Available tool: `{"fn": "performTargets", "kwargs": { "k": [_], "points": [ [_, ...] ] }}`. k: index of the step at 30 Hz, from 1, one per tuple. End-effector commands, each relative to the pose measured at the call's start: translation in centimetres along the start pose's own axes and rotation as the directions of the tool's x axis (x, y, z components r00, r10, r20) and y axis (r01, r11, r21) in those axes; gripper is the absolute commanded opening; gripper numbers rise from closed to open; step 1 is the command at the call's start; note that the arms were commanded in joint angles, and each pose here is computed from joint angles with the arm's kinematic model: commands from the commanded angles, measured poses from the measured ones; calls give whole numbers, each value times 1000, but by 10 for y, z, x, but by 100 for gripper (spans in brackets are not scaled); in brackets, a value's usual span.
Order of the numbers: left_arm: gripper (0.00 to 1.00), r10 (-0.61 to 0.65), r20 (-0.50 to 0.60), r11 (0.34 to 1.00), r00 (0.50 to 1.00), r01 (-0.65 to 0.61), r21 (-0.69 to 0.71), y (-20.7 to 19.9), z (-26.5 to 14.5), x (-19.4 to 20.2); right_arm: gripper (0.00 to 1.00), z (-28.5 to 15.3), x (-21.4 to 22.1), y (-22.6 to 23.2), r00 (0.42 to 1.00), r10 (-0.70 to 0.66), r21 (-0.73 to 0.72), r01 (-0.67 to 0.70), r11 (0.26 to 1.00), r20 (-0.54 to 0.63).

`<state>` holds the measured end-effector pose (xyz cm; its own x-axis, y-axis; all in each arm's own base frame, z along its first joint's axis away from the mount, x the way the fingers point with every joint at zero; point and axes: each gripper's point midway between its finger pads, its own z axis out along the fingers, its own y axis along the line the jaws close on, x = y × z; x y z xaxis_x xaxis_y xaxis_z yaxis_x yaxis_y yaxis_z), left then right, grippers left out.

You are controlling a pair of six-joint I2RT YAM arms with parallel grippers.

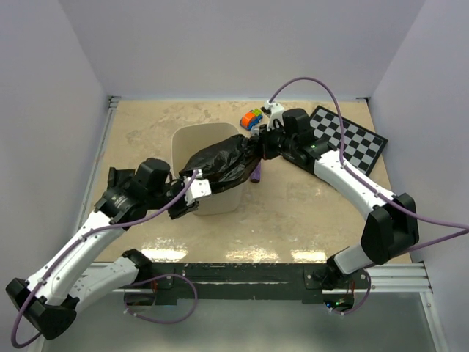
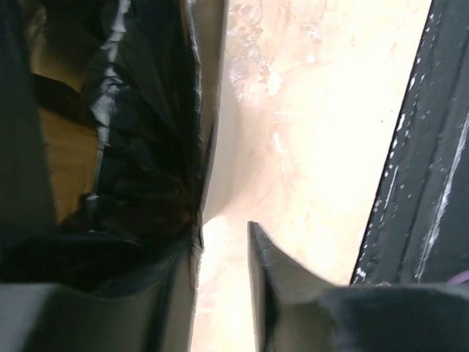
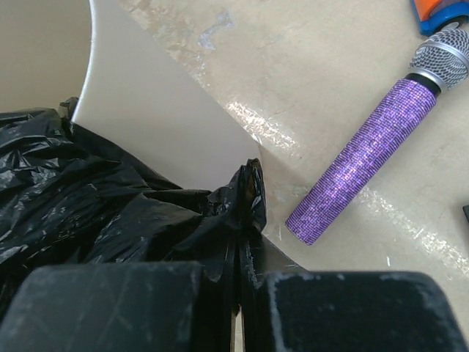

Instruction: Put the trash bags into the trash bin

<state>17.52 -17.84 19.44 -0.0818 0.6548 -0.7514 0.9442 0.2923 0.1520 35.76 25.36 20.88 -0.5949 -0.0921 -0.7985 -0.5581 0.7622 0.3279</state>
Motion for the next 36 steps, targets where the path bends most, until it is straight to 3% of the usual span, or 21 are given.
{"fn": "performTargets", "kwargs": {
  "k": [1, 4, 7, 11, 15, 18, 29, 36],
  "points": [
    [46, 20, 19, 999, 1000, -19, -31, -6, -28, -6, 0, -3, -23, 16, 997, 15, -80, -9, 997, 80],
    [57, 102, 150, 990, 983, -116, 83, -35, -59, -41, 0, -5, -28, 22, 995, 33, -106, -23, 994, 92],
    [58, 131, 265, 981, 955, -164, 107, -41, -87, -85, 0, -8, -32, 23, 994, 35, -103, -24, 994, 103],
    [56, 204, 362, 978, 910, -207, -32, -4, -114, -153, 0, -12, -35, 25, 993, 37, -105, -25, 994, 116],
    [63, 251, 363, 968, 897, -225, -115, 32, -102, -179, 0, -15, -33, 26, 991, 44, -109, -30, 994, 126],
    [68, 261, 366, 964, 893, -221, -147, 48, -89, -189, 0, -18, -34, 27, 990, 48, -111, -33, 993, 136],
    [69, 397, 178, 918, 901, -386, -92, 59, -42, -153, 0, -27, -40, 31, 984, 51, -114, -32, 993, 170],
    [69, 400, 126, 917, 908, -396, -53, 60, -24, -138, 0, -27, -40, 30, 984, 53, -109, -35, 993, 170]
  ]
}}
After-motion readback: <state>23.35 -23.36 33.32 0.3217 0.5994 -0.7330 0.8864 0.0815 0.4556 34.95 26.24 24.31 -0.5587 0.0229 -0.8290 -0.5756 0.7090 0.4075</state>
